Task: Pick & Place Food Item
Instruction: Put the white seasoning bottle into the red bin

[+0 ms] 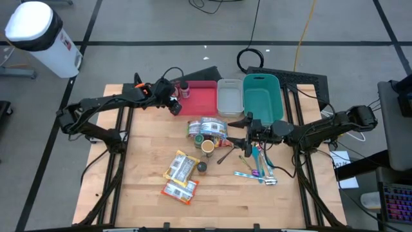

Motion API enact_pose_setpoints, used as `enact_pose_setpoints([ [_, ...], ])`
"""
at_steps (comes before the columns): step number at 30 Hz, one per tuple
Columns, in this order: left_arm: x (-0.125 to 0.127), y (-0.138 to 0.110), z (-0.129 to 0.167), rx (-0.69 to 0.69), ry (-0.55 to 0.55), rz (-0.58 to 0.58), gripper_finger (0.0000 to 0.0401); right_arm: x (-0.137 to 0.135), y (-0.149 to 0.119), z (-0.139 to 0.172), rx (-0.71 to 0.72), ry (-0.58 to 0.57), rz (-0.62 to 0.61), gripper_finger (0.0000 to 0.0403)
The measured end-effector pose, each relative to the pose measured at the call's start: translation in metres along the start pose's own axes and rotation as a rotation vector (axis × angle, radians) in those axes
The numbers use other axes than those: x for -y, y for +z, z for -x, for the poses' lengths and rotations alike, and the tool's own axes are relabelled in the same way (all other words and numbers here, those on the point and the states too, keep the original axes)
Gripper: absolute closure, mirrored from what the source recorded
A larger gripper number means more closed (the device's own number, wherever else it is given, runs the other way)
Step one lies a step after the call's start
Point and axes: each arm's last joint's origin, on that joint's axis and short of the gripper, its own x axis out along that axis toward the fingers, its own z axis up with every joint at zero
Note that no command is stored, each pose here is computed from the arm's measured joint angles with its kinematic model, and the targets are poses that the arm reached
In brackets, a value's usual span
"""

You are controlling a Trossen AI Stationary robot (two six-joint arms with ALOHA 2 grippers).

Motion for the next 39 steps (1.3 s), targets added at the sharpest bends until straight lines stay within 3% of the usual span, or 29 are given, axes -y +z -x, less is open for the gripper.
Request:
enact_pose_setpoints([
  [7,0.0,0.0,-0.002,-0.003,0.02,0.012,0.0195,0.0,0.0,0.0,0.0,0.0,0.0,0.011],
  [13,0.002,-0.006,-0.024,-0.074,0.035,0.001,0.0194,0.0,0.0,0.0,0.0,-0.001,0.0,0.011],
  [21,0.003,-0.011,-0.037,-0.121,0.041,-0.023,0.0158,0.0,0.0,0.0,0.0,-0.001,0.0,0.011],
  [29,0.003,-0.013,-0.032,-0.134,0.038,-0.084,0.0133,0.0,0.0,0.0,0.0,0.0,0.003,0.011],
  [39,0.001,-0.001,-0.002,-0.003,0.013,-0.085,0.0148,0.0,0.0,0.0,-0.001,-0.001,0.004,0.011],
])
